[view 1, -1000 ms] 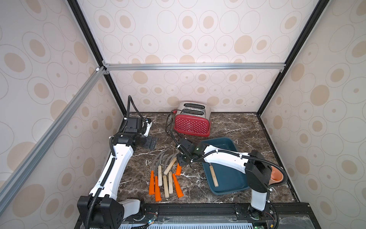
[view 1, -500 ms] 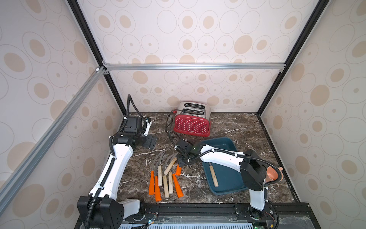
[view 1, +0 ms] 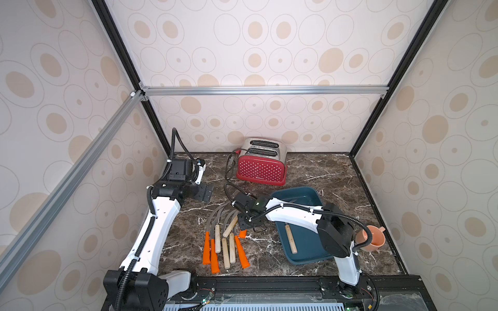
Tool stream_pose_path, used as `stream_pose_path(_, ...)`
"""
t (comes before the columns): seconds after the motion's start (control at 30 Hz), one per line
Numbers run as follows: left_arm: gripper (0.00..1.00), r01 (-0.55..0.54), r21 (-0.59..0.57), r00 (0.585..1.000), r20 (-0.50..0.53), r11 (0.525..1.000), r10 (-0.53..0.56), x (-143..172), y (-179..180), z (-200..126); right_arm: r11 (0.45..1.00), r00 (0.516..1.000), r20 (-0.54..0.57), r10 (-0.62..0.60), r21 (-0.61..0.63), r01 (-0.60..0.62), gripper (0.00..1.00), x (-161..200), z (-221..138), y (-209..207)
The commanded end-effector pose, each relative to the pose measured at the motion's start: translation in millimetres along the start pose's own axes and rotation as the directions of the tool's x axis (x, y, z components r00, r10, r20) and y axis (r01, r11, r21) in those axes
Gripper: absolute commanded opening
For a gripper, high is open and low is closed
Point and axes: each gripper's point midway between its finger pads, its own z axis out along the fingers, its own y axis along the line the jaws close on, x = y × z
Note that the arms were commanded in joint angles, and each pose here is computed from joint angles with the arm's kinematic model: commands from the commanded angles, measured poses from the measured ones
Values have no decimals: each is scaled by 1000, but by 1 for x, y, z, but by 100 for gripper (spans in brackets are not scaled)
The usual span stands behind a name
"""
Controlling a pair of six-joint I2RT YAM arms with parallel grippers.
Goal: Put small sickles into storage boxes
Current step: Pick up the sickle at the center of the board.
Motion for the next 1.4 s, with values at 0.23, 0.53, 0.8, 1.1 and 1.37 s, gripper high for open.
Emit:
stream_pose_path(0.23, 99, -24, -3, 999, 24, 1000, 24, -4, 0, -2, 999, 997, -75, 5, 36, -2, 51, 17, 17, 5)
stream_pose_path(0.53, 99, -28, 27, 999, 32, 999, 27, -4, -6, -2, 998, 994, -106, -7, 62, 14, 51, 19, 25, 6)
stream_pose_path(0.8, 99, -26, 28, 999, 29, 999, 25, -4, -6, -1, 996, 992, -122, -12, 83, 22, 51, 22, 32, 4)
stream_pose_path(1.1, 99, -25, 34, 999, 29, 999, 24, -5, -6, -1, 994, 991, -137, -15, 103, 29, 50, 25, 37, 1)
stream_pose_path(1.37, 99, -28, 36, 999, 31, 999, 27, -6, -7, -2, 989, 988, -154, -17, 142, 39, 46, 32, 38, -9)
